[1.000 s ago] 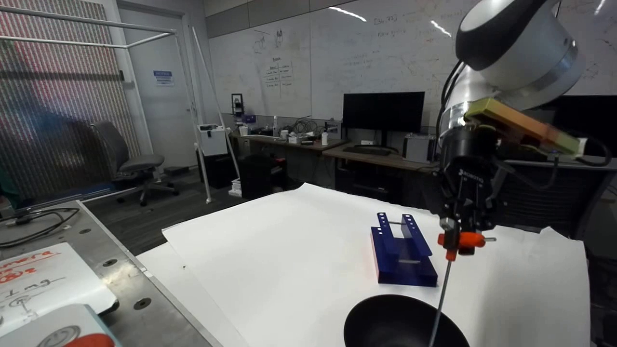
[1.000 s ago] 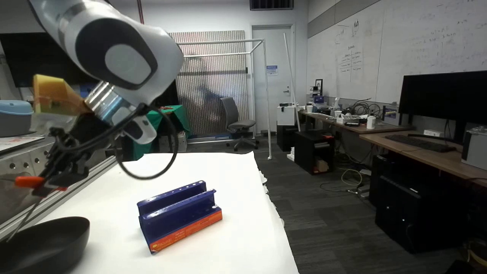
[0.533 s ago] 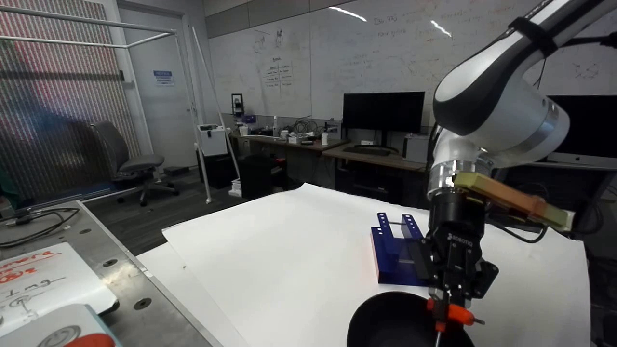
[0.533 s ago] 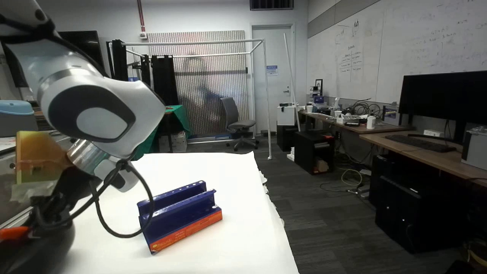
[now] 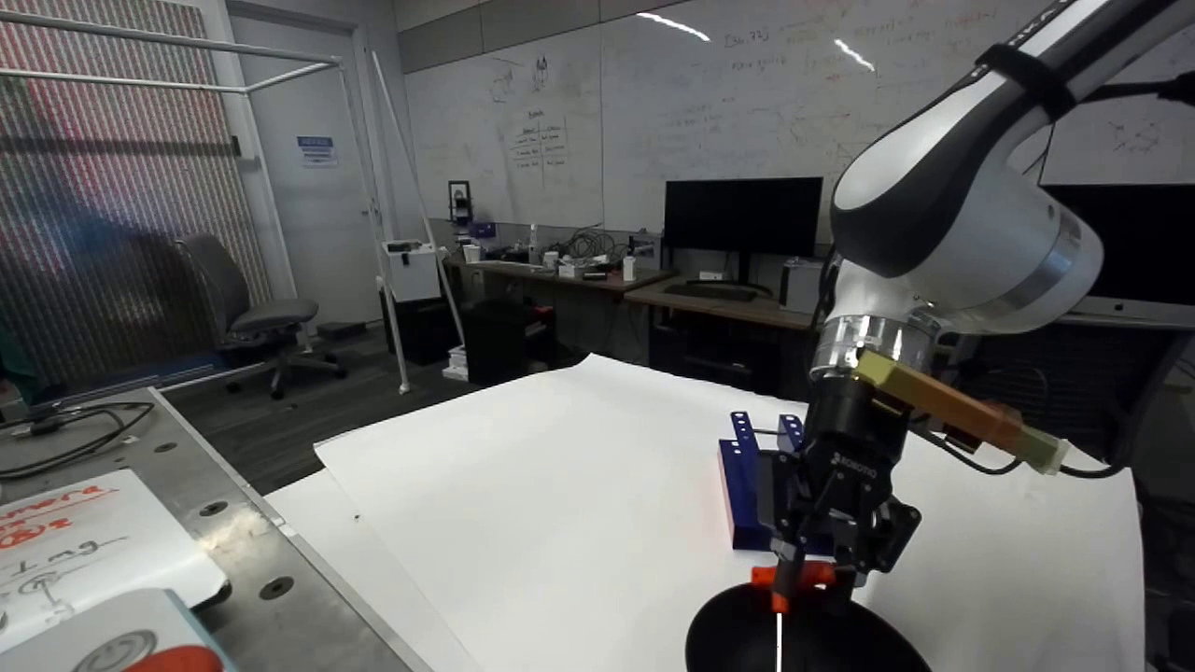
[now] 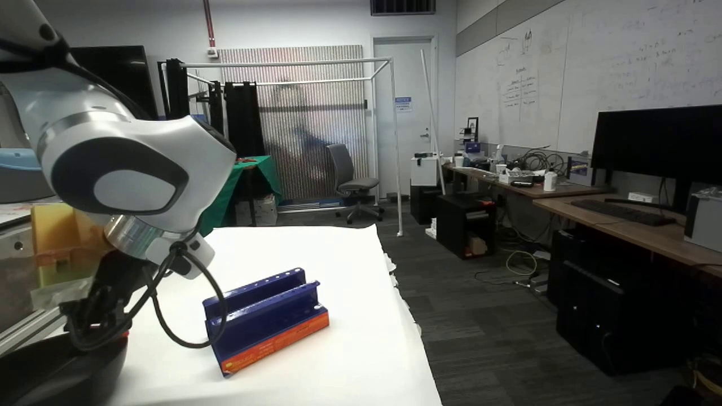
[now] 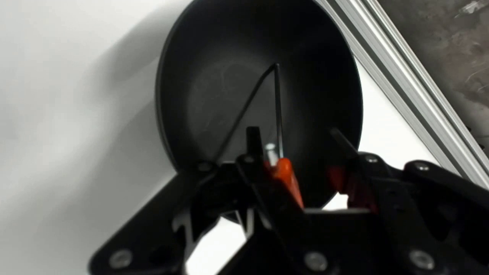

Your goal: Put the wrench in the black bowl

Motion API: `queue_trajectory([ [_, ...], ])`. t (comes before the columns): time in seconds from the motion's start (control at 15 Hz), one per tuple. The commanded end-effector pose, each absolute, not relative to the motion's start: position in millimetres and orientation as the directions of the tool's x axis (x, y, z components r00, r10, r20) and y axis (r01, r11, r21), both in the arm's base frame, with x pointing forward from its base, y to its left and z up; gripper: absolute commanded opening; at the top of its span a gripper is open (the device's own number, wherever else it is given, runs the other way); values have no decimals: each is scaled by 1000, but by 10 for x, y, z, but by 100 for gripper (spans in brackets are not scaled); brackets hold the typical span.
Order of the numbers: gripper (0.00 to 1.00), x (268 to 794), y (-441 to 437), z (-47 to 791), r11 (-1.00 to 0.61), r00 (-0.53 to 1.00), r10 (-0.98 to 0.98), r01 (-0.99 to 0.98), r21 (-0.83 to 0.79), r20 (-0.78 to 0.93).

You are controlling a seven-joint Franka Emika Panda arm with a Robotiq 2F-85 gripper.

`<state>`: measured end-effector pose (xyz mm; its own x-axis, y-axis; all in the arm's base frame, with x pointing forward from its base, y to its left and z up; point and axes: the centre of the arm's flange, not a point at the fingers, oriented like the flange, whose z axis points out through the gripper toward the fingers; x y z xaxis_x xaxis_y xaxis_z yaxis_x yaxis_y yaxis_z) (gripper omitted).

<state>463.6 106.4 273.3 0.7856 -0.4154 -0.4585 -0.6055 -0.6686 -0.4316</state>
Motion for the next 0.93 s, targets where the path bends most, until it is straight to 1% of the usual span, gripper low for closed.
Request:
queue_trajectory([
  [0.0,76,4701,1031,2886,-658,805,-433,-589,-469,-405],
  [0.07,85,4720,1004,2990,-658,811,-435,-583,-477,-392],
  [0.2,99,4729,959,3306,-657,825,-442,-564,-500,-351],
  [0.27,100,4723,940,3460,-661,837,-446,-547,-513,-318],
  [0.6,100,4599,825,4412,-699,875,-481,-419,-580,-53],
  [0.87,100,4378,599,4927,-691,834,-534,-337,-640,136],
])
